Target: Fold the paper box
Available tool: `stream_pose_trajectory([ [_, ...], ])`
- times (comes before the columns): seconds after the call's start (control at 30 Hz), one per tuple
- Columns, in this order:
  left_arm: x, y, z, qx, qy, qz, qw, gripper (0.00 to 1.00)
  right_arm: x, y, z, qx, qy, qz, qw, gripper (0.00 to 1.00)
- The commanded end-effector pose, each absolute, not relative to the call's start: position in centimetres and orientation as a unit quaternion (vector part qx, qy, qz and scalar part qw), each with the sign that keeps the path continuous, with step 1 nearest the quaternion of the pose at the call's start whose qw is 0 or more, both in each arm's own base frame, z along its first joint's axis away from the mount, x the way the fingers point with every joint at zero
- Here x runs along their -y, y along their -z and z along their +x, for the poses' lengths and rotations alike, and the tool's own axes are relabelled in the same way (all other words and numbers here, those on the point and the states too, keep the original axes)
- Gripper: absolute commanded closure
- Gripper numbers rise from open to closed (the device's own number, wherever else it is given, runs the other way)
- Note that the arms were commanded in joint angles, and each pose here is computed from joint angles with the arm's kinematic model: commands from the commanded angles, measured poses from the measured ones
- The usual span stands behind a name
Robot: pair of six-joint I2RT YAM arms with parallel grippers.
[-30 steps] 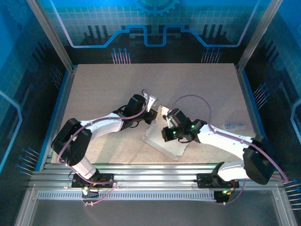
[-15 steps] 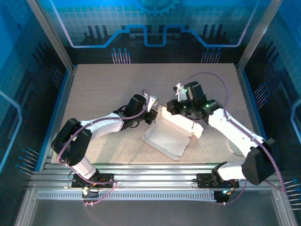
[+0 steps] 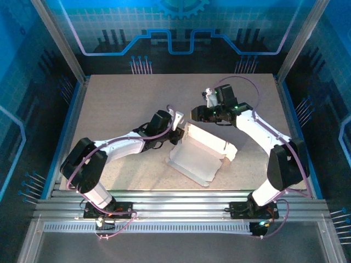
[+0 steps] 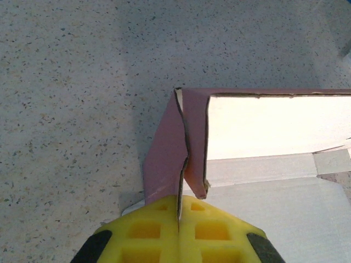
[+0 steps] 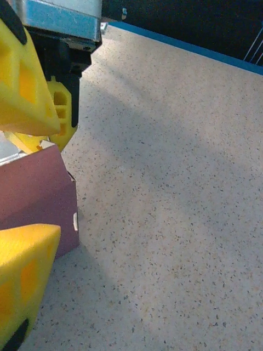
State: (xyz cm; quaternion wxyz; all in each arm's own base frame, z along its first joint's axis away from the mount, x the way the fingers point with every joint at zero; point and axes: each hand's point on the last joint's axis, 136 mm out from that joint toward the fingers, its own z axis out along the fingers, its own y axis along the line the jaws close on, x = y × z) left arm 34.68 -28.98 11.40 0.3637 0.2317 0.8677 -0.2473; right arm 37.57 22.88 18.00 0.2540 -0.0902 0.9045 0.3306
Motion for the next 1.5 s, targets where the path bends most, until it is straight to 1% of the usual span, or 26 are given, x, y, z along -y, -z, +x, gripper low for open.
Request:
stream_pose_trajectory([
  [0.0,28.2,-7.2,32.2,-0.902,0.222,0.234,0.285,1.0,-23.1,-19.0,38.8,-0.898,-0.339,-0.086,0.268,0.49],
  [0.2,28.1,-6.9,32.1,-0.904,0.221,0.232,0.283,1.0,-23.5,-18.3,39.1,-0.901,-0.334,-0.082,0.266,0.38],
  [0.67,27.9,-6.5,31.7,-0.907,0.219,0.23,0.278,1.0,-25.1,-17.5,39.8,-0.905,-0.325,-0.093,0.26,0.2],
  [1.07,27.8,-6.8,31.7,-0.906,0.218,0.227,0.284,1.0,-25.6,-17.3,39.8,-0.904,-0.324,-0.101,0.261,0.19],
  [1.27,27.8,-7.2,31.8,-0.906,0.214,0.232,0.282,1.0,-25.9,-18.2,39.6,-0.899,-0.328,-0.11,0.269,0.2],
  [1.37,27.5,-7.1,31.9,-0.904,0.209,0.231,0.293,1.0,-25.9,-18.1,39.5,-0.9,-0.325,-0.114,0.267,0.2],
  [1.47,27.7,-7.2,31.7,-0.905,0.207,0.236,0.285,1.0,-26.1,-18.5,39.5,-0.897,-0.329,-0.115,0.271,0.21],
])
